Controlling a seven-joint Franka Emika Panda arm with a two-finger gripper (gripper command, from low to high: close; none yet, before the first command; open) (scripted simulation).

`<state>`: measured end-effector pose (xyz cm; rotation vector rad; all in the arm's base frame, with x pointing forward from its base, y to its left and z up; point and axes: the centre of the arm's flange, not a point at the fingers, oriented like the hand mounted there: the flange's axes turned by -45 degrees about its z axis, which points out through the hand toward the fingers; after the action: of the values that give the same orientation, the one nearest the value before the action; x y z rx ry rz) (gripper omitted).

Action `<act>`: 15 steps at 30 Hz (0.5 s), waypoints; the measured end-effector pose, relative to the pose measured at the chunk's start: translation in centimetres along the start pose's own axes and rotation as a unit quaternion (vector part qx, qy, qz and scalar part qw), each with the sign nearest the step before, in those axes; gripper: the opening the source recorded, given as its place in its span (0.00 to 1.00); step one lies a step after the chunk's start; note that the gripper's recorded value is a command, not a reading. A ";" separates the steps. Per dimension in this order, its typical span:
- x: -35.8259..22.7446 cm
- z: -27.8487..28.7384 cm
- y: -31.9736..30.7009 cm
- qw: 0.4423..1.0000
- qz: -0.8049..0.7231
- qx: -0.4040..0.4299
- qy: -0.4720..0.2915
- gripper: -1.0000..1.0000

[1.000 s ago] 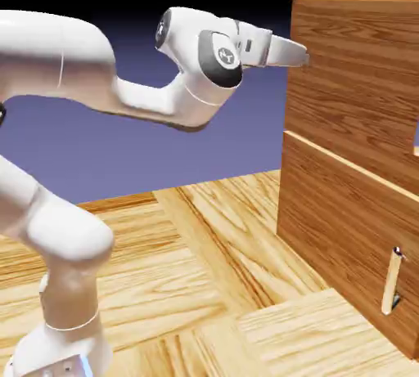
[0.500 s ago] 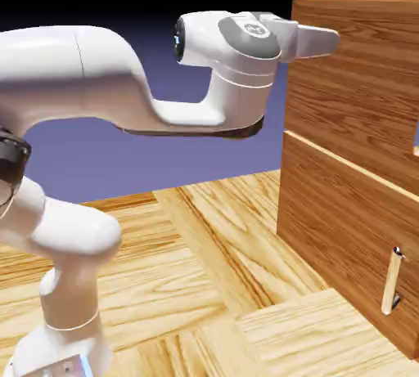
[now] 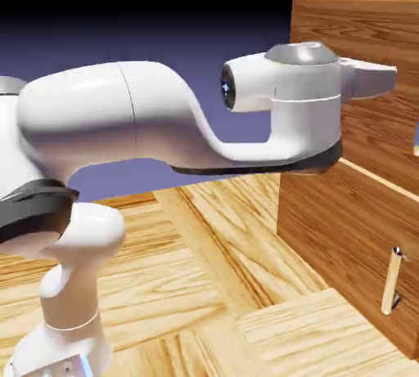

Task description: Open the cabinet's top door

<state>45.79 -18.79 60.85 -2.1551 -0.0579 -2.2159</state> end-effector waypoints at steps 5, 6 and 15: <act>-3.6 1.9 3.4 1.000 -0.003 -0.009 -0.009 0.50; -4.4 2.3 4.1 1.000 -0.003 -0.011 -0.012 0.50; -5.2 7.6 4.7 1.000 -0.004 -0.013 -0.014 0.00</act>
<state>53.78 -22.94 55.87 -2.2032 -0.0397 -2.2032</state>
